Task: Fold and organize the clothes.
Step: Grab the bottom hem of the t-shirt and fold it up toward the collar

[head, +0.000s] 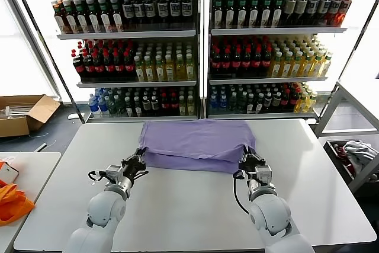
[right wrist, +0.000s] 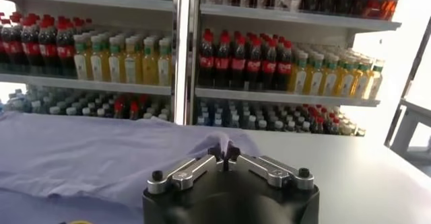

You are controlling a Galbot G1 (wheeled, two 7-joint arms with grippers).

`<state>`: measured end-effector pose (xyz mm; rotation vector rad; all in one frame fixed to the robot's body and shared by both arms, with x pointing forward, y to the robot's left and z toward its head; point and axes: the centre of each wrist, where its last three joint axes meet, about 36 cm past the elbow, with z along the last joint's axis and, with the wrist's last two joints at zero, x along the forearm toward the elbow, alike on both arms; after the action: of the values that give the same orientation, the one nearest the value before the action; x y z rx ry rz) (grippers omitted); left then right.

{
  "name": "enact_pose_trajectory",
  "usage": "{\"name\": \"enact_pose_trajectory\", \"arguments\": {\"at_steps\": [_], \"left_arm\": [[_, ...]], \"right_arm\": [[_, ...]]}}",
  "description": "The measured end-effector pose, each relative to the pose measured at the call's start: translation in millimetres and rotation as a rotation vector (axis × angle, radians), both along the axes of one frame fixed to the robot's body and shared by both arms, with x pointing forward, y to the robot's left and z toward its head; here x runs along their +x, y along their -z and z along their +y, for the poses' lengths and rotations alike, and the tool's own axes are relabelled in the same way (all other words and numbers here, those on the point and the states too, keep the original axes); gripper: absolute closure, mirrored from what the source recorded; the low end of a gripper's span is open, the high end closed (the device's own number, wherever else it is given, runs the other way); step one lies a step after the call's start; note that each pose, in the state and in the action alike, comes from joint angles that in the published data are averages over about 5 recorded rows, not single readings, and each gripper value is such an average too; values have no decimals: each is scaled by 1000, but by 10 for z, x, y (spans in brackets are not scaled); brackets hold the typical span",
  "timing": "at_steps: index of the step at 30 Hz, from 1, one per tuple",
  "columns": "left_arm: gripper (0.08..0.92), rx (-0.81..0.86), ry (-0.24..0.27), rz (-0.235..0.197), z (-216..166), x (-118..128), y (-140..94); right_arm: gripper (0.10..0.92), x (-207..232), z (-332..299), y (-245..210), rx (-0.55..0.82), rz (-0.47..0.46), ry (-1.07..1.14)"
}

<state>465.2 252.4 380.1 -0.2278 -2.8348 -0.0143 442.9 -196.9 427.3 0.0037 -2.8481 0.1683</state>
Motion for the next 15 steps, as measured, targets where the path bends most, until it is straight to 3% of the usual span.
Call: {"name": "enact_pose_trajectory", "arguments": {"at_steps": [7,15], "left_arm": [[879,21,-7,0,25,104,-26],[652,49,-10,5,33,106,-59]], "right_arm": [[746,177,26,-5,19,5,15],[512,320,144,-92,54,17,52]]}}
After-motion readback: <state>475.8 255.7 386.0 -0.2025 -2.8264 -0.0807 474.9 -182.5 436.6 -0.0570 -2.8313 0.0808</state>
